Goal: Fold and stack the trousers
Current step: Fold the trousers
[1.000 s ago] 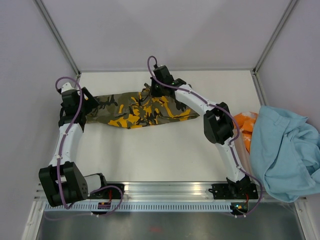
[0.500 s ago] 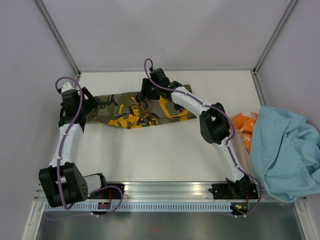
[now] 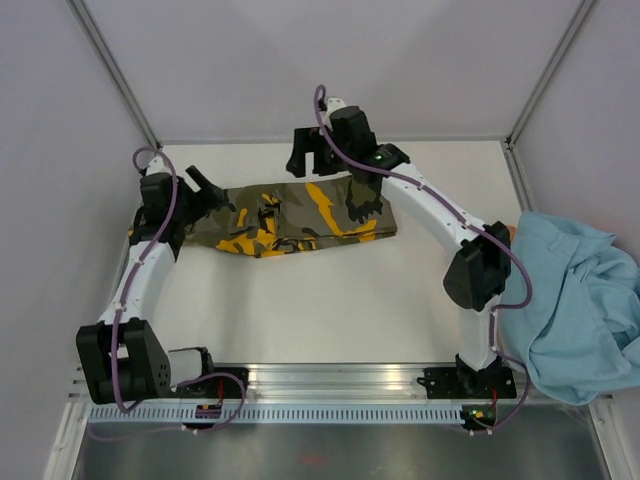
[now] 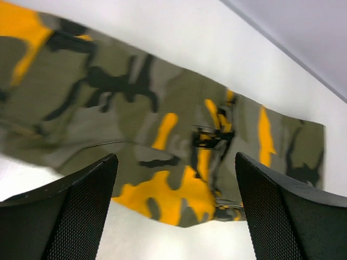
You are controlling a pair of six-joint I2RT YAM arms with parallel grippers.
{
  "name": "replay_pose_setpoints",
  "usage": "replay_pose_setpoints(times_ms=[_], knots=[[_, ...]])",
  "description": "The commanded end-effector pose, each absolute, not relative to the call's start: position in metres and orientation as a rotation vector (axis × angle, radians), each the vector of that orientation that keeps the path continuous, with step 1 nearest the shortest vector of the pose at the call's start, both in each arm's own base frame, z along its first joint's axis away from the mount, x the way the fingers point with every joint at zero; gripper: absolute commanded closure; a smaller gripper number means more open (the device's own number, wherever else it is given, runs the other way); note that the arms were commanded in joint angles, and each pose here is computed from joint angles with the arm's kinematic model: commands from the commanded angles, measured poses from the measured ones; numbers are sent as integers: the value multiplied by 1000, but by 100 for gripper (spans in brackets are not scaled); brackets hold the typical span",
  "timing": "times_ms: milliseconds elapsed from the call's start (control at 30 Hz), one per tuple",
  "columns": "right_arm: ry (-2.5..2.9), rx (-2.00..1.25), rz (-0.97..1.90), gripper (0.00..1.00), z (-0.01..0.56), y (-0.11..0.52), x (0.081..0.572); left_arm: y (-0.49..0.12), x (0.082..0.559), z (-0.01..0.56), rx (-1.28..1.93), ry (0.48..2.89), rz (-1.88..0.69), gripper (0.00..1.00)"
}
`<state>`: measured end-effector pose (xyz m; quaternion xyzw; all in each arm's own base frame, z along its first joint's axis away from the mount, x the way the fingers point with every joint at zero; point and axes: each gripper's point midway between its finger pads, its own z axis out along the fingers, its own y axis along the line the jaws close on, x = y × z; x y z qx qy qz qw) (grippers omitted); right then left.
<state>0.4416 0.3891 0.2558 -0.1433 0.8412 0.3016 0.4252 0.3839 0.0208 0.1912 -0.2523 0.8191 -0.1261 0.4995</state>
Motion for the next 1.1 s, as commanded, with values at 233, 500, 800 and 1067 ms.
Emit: replay_pose_setpoints(times_ms=[233,500,800,1067], knots=[[2259,96,341,2,161,161,483,-129,472,202,-388,2079,-637,8],[2300,139,453,2,104,120,493,-131,497,127,-404,2272,-261,9],[2306,107,521,2,71,130,512,-137,507,81,-377,2341,-220,14],[2375,92,595,3,36,141,508,-139,492,32,-354,2447,-85,31]])
